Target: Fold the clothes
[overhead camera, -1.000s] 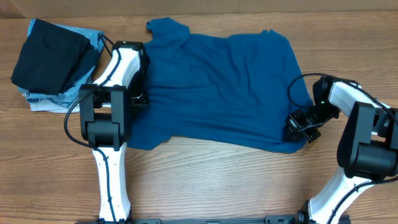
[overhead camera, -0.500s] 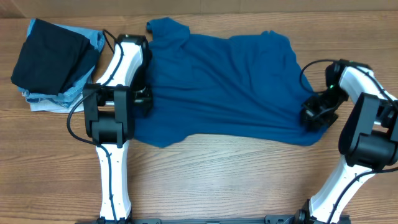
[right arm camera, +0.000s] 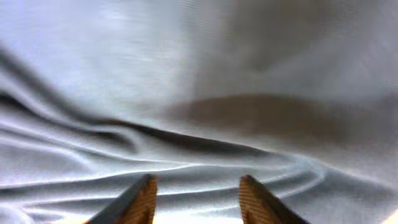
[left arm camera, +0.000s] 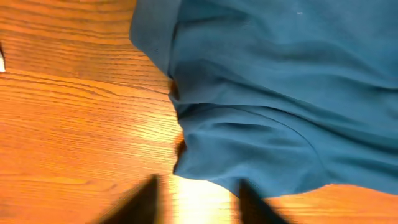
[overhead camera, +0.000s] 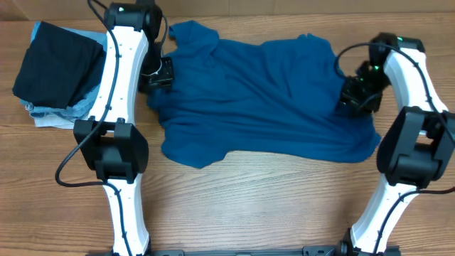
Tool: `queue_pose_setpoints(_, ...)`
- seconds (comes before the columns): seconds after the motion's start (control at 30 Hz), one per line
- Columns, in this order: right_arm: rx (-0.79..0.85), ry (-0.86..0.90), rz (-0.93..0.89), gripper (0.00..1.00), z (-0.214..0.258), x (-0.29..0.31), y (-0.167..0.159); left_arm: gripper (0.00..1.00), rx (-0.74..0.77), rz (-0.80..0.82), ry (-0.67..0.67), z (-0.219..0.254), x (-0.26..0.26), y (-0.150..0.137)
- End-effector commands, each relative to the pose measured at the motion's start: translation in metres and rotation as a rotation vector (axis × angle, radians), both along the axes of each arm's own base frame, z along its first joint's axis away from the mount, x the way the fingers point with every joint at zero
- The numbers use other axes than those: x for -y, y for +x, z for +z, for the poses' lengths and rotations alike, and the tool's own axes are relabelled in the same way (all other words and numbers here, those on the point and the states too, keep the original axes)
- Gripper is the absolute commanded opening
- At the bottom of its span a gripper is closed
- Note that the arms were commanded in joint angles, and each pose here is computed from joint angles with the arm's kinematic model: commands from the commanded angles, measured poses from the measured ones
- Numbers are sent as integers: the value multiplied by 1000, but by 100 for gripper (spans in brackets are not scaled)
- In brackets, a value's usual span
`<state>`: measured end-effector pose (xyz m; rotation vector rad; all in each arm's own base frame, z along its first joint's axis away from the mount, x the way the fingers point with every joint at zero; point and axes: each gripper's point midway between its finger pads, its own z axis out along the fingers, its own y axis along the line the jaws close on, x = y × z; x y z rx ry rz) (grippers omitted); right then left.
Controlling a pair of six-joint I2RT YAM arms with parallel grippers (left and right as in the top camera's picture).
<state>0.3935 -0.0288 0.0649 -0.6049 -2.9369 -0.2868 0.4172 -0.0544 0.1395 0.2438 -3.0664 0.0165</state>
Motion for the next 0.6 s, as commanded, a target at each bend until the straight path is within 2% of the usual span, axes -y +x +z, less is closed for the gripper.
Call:
queue_pose_setpoints(0.0,84,-7,55,52,9,-2,20,4,-5,-150,-39,5,36,-11)
queue_pose_setpoints(0.03,100,-10,59,52,9,-2,24,4,-48,-185,-47,-4,50,-22)
queue_pose_setpoints(0.07,113,-10,83,46,9,-1,26,4,-78,-205,-43,-11,57,-30)
queue_pose_setpoints(0.1,146,-12,130,18,9,-1,31,4,-151,-254,-9,-29,69,-49)
queue_pose_setpoints(0.13,163,-15,145,4,9,0,35,4,-194,-287,28,-42,72,-60)
queue_pose_setpoints(0.33,203,-25,151,4,9,2,44,4,-314,-341,86,-109,83,-104)
queue_pose_setpoints(0.47,213,-27,151,4,9,2,47,4,-314,-292,192,-129,65,-109)
queue_pose_setpoints(0.57,212,-27,151,4,9,2,47,4,-293,-292,187,-151,64,-112)
